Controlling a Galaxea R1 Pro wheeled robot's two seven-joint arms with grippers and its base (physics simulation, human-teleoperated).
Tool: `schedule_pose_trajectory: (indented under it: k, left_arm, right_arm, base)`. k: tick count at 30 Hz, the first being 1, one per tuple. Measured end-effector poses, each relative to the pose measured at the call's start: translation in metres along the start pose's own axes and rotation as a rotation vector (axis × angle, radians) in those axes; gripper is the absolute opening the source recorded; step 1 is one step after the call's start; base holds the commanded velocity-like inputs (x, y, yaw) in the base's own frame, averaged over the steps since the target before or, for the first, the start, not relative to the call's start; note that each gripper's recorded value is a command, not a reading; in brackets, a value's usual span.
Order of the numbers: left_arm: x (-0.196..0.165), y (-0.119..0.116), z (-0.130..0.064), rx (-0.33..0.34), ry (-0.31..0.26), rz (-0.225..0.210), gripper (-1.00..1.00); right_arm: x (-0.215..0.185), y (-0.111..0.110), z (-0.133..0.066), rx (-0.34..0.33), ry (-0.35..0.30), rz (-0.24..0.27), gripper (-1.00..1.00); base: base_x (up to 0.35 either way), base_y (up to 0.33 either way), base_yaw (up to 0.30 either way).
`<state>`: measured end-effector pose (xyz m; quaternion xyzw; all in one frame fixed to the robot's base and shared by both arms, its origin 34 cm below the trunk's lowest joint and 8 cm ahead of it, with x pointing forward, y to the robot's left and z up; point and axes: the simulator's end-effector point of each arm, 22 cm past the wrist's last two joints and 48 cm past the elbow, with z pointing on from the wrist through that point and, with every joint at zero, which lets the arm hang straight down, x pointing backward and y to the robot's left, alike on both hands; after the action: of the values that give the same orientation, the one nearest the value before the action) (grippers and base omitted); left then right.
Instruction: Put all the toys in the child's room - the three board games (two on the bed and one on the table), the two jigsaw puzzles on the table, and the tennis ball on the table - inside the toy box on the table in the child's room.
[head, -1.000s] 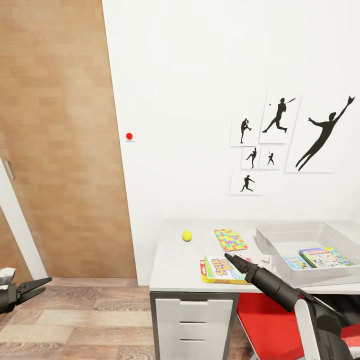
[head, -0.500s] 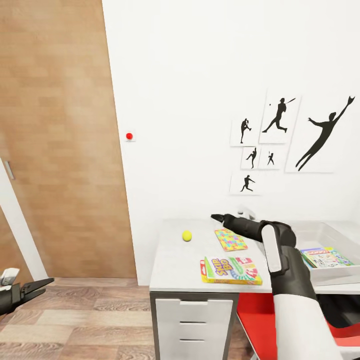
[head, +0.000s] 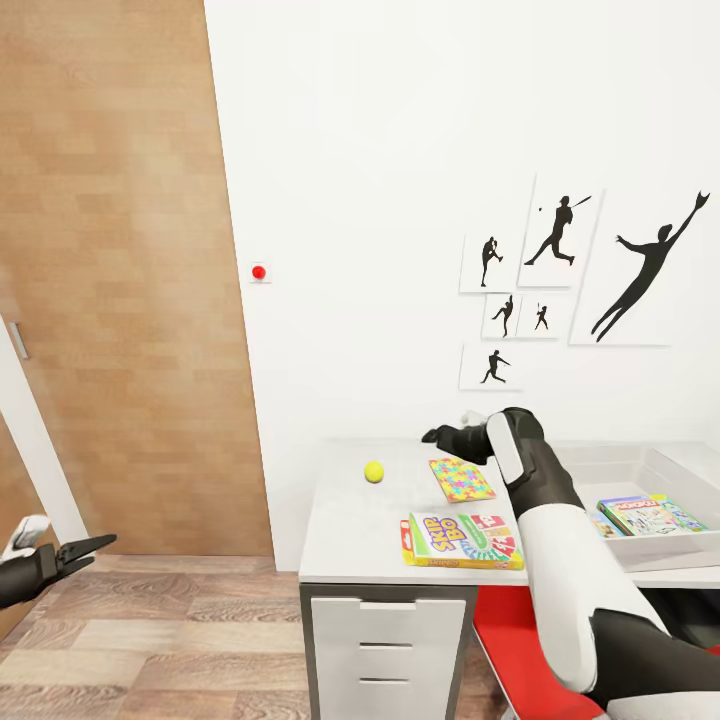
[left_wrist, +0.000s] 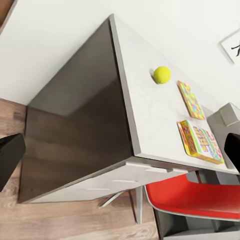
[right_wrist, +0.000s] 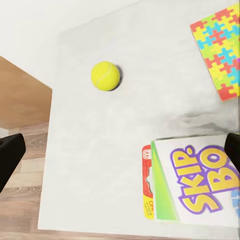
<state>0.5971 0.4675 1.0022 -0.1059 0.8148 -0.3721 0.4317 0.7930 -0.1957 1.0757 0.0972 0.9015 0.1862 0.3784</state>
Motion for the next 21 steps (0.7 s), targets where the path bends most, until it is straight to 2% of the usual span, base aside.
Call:
schedule_pose_trajectory:
  k: [17, 21]
  left_arm:
    - [-0.003, 0.003, 0.0, -0.013, -0.008, 0.0, 1.0]
    - [-0.003, 0.002, 0.0, -0.009, -0.01, 0.001, 1.0]
  right_arm:
    - [0.007, -0.012, 0.004, 0.035, 0.017, 0.001, 1.0]
    - [0.005, -0.021, 0.002, 0.048, 0.015, 0.003, 1.0]
  base:
    - [0.0, 0.0, 0.0]
    - [0.0, 0.0, 0.0]
